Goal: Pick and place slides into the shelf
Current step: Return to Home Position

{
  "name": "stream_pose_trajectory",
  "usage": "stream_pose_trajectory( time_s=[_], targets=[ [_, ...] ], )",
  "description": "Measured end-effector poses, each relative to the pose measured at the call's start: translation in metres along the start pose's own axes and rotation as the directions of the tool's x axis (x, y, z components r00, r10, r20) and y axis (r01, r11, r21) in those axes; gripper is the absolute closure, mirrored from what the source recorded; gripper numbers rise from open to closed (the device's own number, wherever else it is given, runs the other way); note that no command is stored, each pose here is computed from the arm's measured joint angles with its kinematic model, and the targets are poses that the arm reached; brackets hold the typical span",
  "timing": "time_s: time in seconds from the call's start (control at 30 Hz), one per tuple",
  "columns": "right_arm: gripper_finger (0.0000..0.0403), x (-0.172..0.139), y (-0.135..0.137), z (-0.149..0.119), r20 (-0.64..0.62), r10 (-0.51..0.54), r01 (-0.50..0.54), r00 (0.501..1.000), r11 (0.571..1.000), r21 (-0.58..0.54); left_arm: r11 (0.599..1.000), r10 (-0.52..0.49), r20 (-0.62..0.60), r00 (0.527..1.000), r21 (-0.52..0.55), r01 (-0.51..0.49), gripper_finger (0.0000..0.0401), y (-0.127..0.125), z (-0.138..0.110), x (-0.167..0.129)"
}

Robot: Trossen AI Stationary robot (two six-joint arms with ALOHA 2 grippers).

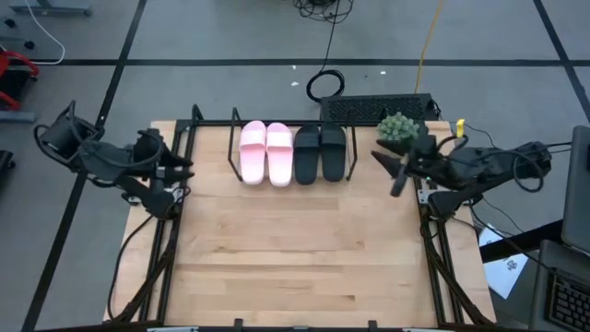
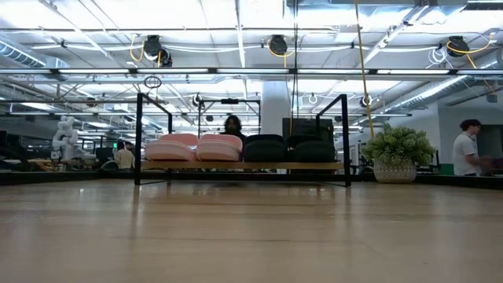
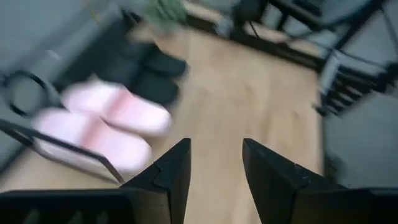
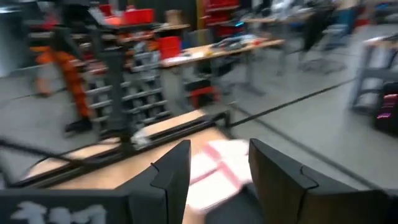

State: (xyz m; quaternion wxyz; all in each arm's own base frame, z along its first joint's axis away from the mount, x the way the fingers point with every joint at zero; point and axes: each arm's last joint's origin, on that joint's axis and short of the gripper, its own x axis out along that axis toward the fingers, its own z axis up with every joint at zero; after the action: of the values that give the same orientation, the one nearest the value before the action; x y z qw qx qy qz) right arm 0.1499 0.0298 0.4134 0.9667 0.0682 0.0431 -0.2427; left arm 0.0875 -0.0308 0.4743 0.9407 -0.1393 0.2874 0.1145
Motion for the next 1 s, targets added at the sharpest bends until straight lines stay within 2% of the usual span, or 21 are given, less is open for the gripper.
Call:
stream_pose_trajectory(
  time_s=[0.13,0.23,0.37,0.5,0.7,0.8,0.9,1.0],
  targets=[
    [0.0250,-0.014,-0.008,-0.001,-0.048,0.136,-0.135,0.990,0.991,0.014,0.995,-0.100,-0.134,0.986,-0.031,0.097,0.0256,-0.002,-0.008,-0.001],
    [0.0250,-0.022,-0.015,-0.005,-0.105,0.205,-0.203,0.973,0.979,0.030,0.995,-0.091,-0.113,0.989,-0.053,0.086,0.0256,-0.002,-0.009,-0.003],
    [0.0250,-0.027,-0.026,-0.018,-0.161,0.154,-0.145,0.975,0.987,0.065,0.997,-0.072,-0.055,0.996,-0.019,0.071,0.0256,0.001,-0.014,-0.007],
    [0.0250,-0.030,-0.036,-0.041,-0.141,0.129,-0.113,0.981,0.987,0.117,0.996,-0.074,0.003,0.997,-0.043,0.074,0.0256,0.006,-0.029,-0.001],
    [0.0250,-0.030,-0.048,-0.081,-0.010,0.156,-0.151,0.988,0.968,0.200,0.975,-0.190,0.085,0.978,-0.101,0.198,0.0256,0.007,-0.071,0.032],
    [0.0250,-0.032,-0.053,-0.093,0.048,0.202,-0.207,0.978,0.955,0.214,0.964,-0.216,0.110,0.970,-0.131,0.230,0.0256,0.010,-0.093,0.050],
    [0.0250,-0.032,-0.057,-0.105,0.061,0.196,-0.205,0.979,0.951,0.232,0.946,-0.259,0.173,0.950,-0.152,0.286,0.0256,0.012,-0.109,0.062],
    [0.0250,-0.029,-0.059,-0.119,0.039,0.179,-0.183,0.983,0.949,0.256,0.933,-0.298,0.246,0.922,-0.128,0.335,0.0256,0.014,-0.121,0.072]
  ],
)
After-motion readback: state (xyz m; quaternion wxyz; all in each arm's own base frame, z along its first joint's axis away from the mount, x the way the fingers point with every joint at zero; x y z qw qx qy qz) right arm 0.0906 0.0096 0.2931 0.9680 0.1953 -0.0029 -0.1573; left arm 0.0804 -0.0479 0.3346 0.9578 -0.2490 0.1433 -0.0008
